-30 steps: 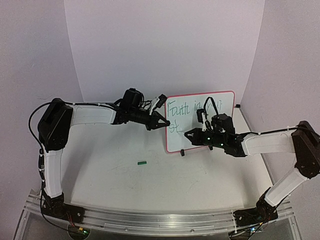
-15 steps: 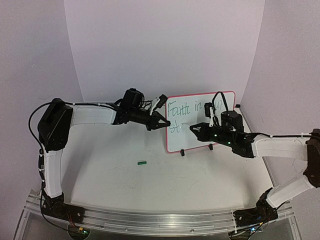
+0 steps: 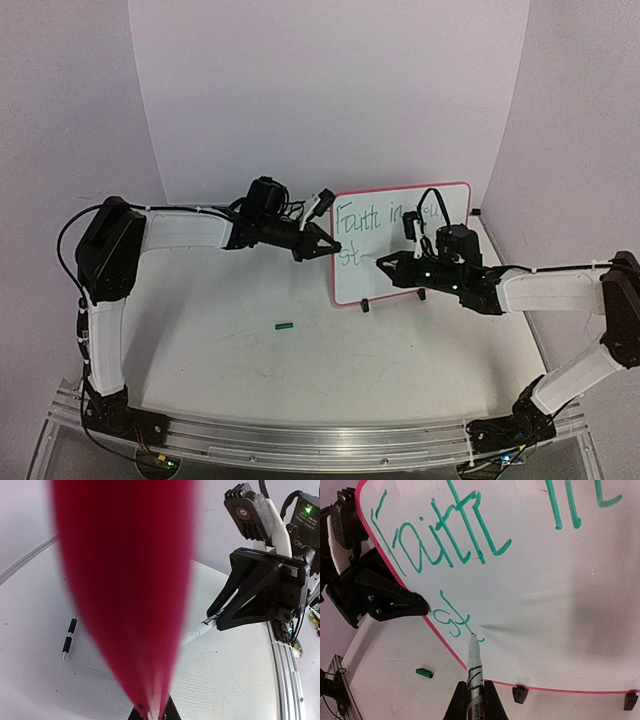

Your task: Write a sentence on the whiteboard

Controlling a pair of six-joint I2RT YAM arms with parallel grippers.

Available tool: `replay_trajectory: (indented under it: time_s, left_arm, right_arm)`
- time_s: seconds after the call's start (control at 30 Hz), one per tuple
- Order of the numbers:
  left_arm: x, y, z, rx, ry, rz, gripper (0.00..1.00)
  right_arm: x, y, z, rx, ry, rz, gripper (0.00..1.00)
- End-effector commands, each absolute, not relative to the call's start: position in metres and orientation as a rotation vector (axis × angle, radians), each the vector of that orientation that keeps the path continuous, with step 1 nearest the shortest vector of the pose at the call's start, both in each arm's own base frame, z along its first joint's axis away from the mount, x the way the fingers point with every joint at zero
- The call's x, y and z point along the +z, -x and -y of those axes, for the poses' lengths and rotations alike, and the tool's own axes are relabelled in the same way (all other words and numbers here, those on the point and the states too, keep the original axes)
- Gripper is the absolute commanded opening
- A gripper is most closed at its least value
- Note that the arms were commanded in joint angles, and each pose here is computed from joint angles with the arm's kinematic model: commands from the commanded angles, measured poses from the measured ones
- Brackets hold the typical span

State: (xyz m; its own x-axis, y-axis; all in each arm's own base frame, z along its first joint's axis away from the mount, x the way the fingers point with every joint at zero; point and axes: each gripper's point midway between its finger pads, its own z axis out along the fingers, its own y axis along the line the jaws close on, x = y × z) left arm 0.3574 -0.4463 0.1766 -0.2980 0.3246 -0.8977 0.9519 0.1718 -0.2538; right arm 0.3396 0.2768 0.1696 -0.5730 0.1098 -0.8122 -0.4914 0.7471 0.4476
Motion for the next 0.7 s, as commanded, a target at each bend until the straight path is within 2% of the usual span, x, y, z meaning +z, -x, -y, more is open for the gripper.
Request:
replay_trajectory:
  time_s: [0.0,0.67]
  left_arm:
    - [0.117,-0.314,0.436,-1.179,-1.302,-2.021,0.0]
    - [0.117,-0.314,0.436,-1.177,-1.303,-2.021,0.0]
  right_arm:
    - [0.191,-0.352,-0.284,0.836,0.306,-1.965,0.0]
    - [0.188,-0.361,-0.267,0.743,0.212,-1.97,0.0]
